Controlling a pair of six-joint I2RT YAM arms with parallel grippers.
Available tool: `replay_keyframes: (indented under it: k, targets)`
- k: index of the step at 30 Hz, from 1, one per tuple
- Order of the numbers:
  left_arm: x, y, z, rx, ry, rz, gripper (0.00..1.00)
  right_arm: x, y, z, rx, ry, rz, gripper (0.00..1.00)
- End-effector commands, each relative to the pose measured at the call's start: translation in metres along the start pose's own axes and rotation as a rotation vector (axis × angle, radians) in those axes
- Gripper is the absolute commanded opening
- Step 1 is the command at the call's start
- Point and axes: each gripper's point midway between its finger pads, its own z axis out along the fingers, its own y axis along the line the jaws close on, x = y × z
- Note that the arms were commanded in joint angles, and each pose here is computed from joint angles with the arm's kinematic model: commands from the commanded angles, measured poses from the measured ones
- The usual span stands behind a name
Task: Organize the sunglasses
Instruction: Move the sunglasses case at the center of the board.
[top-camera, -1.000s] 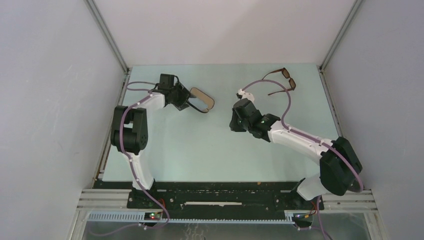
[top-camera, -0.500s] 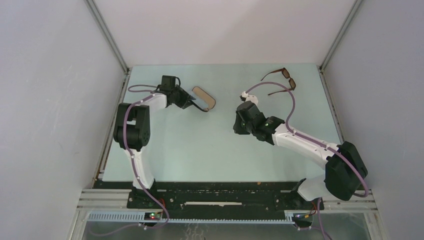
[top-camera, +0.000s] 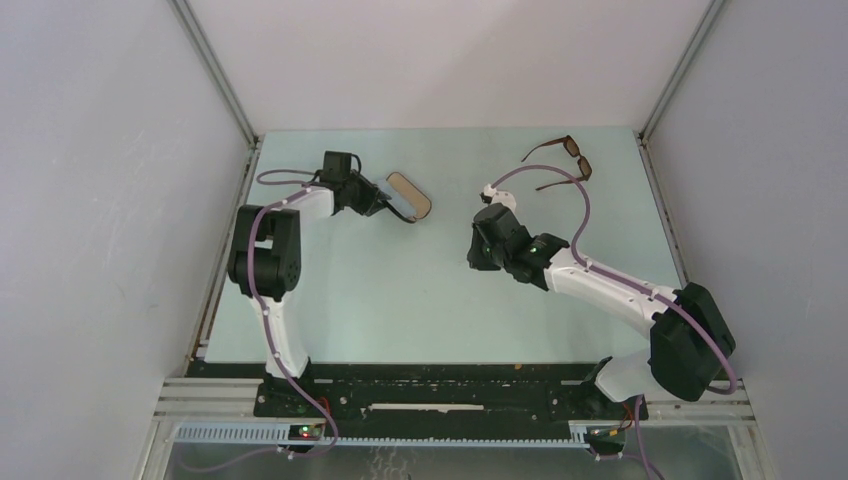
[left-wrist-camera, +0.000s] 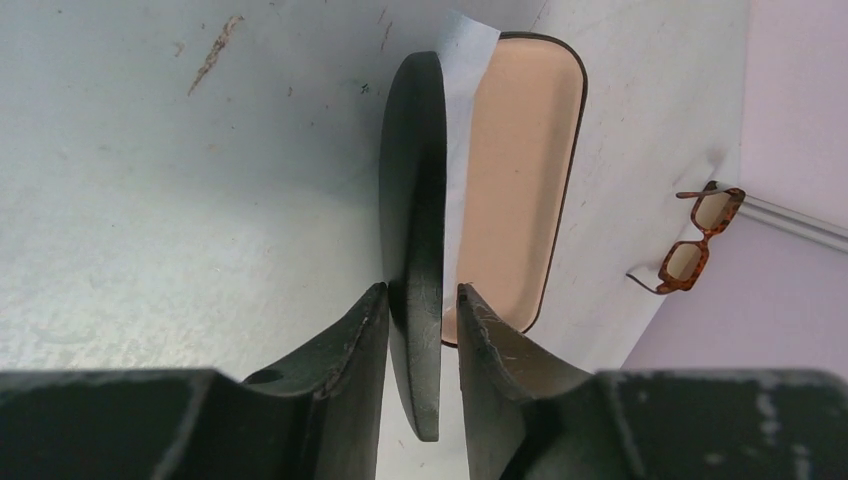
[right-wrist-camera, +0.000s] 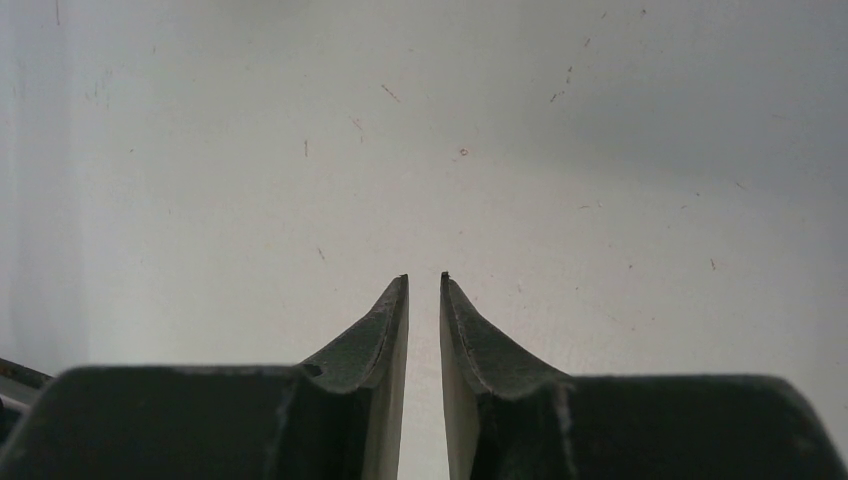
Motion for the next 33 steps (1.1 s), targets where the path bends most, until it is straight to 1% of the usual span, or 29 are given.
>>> replay_keyframes:
  k: [1, 5, 8, 10, 15, 18, 22, 27, 33]
  targets:
    - [-0.004, -0.002, 0.001, 0.021, -0.009, 0.009, 0.37, -0.01, -0.001, -0.007, -0.004, -0.041, 0.021, 0.25]
    - [-0.003, 0.0, 0.003, 0.02, -0.003, 0.008, 0.37, -0.01, -0.002, -0.009, -0.005, -0.043, 0.023, 0.25]
    - [-0.002, 0.001, 0.005, 0.021, 0.0, 0.003, 0.31, -0.01, -0.002, -0.009, -0.003, -0.044, 0.024, 0.26]
    - [0.0, 0.003, 0.005, 0.02, 0.004, -0.003, 0.24, -0.01, -0.002, -0.01, -0.004, -0.044, 0.027, 0.25]
    - [0.004, 0.006, -0.002, 0.029, 0.002, -0.006, 0.17, -0.01, -0.001, -0.01, -0.007, -0.045, 0.028, 0.25]
    - [0.015, 0.014, -0.008, 0.03, 0.017, -0.016, 0.16, -0.01, 0.0, -0.01, -0.011, -0.046, 0.027, 0.25]
    - [0.039, 0.027, -0.022, 0.018, 0.039, -0.002, 0.16, -0.01, 0.001, -0.009, -0.018, -0.043, 0.026, 0.25]
    - [0.081, 0.051, -0.043, -0.011, 0.063, 0.032, 0.18, -0.007, 0.002, -0.008, -0.028, -0.038, 0.024, 0.25]
    - [0.128, 0.061, -0.061, 0.01, 0.093, 0.028, 0.18, -0.001, 0.001, -0.007, -0.036, -0.029, 0.026, 0.25]
